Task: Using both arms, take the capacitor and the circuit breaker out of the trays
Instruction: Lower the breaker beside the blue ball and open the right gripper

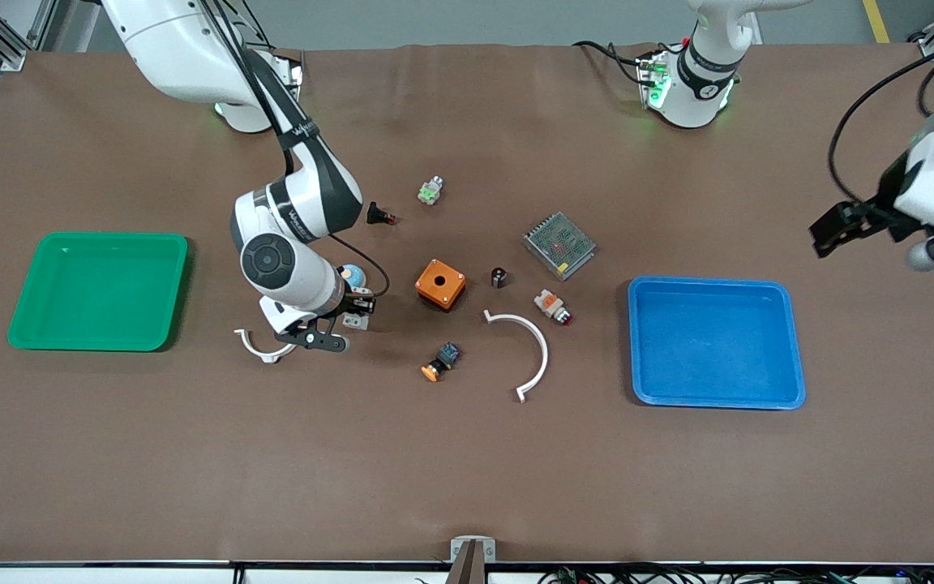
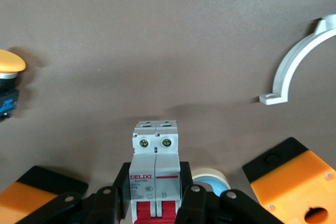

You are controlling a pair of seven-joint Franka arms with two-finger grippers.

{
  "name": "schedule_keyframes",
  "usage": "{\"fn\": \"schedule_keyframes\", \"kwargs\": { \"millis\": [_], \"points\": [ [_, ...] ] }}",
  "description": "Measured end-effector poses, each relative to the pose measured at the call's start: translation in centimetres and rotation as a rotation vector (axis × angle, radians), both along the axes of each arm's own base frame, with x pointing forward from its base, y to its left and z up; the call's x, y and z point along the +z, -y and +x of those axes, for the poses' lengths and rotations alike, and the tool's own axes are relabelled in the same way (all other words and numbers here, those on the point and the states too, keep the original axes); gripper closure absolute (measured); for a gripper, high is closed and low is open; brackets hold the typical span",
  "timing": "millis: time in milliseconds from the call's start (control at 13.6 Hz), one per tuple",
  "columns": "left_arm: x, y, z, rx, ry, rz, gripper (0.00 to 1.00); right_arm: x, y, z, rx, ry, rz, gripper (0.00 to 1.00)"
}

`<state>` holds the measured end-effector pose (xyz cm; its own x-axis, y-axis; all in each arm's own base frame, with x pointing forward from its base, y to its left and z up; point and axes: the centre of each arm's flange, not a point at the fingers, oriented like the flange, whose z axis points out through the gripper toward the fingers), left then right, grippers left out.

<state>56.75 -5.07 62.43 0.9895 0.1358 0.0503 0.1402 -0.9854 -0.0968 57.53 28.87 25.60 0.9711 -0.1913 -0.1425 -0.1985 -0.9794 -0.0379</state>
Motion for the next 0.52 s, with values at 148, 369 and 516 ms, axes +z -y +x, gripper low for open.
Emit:
{"fn": "schedule_keyframes", "kwargs": {
  "millis": [148,369,516],
  "points": [
    [0.8,-1.0,-1.1,-0.001,-0.031,-0.054,0.00,-0.7,-0.1,0.2,-0.001,-0.002,-0.002,0.60],
    [1.4,-1.6,-1.8,0.000,-0.035,-0.089,0.00,-1.8,-0.1,0.3,-0.002,-0.013,-0.008,0.60],
    [1.8,-1.6,-2.2,-0.002,-0.035,-0.092,0.00,-2.3,-0.1,0.4,-0.002,-0.017,-0.010,0.60]
  ]
}}
